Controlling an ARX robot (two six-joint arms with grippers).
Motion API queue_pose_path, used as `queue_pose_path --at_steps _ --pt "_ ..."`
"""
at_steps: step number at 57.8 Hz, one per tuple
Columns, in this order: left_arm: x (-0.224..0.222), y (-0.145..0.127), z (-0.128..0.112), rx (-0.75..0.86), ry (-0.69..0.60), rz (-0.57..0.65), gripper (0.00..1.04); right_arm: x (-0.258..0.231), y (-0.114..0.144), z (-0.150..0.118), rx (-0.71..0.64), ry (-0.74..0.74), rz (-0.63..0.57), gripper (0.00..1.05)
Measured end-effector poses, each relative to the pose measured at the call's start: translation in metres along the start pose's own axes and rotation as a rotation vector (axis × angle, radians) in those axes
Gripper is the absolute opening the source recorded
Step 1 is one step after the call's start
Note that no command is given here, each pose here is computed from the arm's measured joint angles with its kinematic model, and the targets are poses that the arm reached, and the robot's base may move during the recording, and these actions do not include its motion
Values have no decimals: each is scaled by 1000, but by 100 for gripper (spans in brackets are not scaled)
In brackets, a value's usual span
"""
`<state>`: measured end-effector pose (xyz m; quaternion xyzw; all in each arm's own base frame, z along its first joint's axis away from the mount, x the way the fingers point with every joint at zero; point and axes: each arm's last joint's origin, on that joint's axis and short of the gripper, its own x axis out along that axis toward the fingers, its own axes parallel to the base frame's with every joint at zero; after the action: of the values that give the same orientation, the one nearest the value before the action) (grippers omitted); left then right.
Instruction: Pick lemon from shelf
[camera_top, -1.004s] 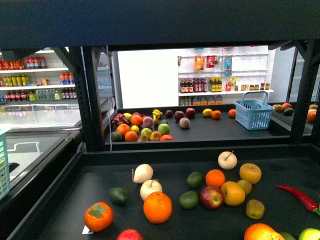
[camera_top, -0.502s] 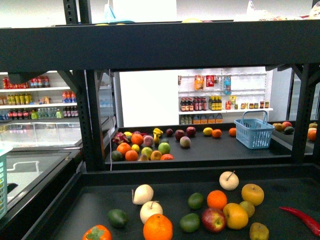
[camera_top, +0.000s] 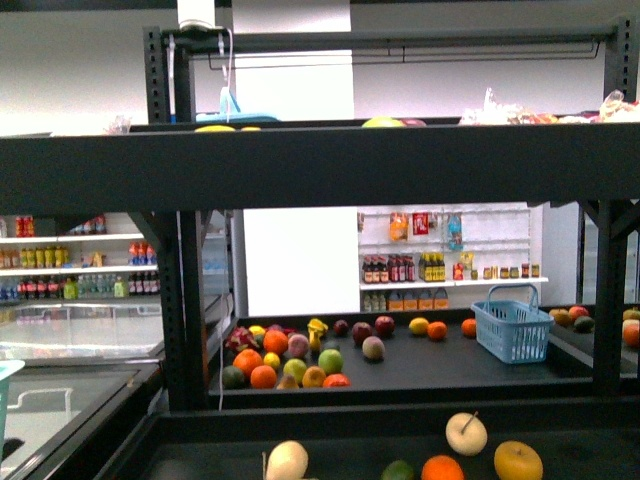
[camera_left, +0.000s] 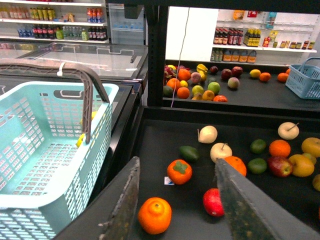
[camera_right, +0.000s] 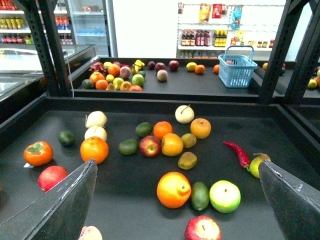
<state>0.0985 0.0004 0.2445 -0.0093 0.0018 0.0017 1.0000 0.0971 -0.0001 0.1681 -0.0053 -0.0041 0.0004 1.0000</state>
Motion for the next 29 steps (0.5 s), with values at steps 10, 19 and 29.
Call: queue_pose_path --at_steps 10,19,29 --pt "0 0 -23 3 3 -1 2 0 0 0 0 0 0 97" --pt "0 1 -38 7 3 -1 3 0 0 0 0 0 0 97" --pt "0 1 -50 7 3 -1 3 0 0 0 0 0 0 97"
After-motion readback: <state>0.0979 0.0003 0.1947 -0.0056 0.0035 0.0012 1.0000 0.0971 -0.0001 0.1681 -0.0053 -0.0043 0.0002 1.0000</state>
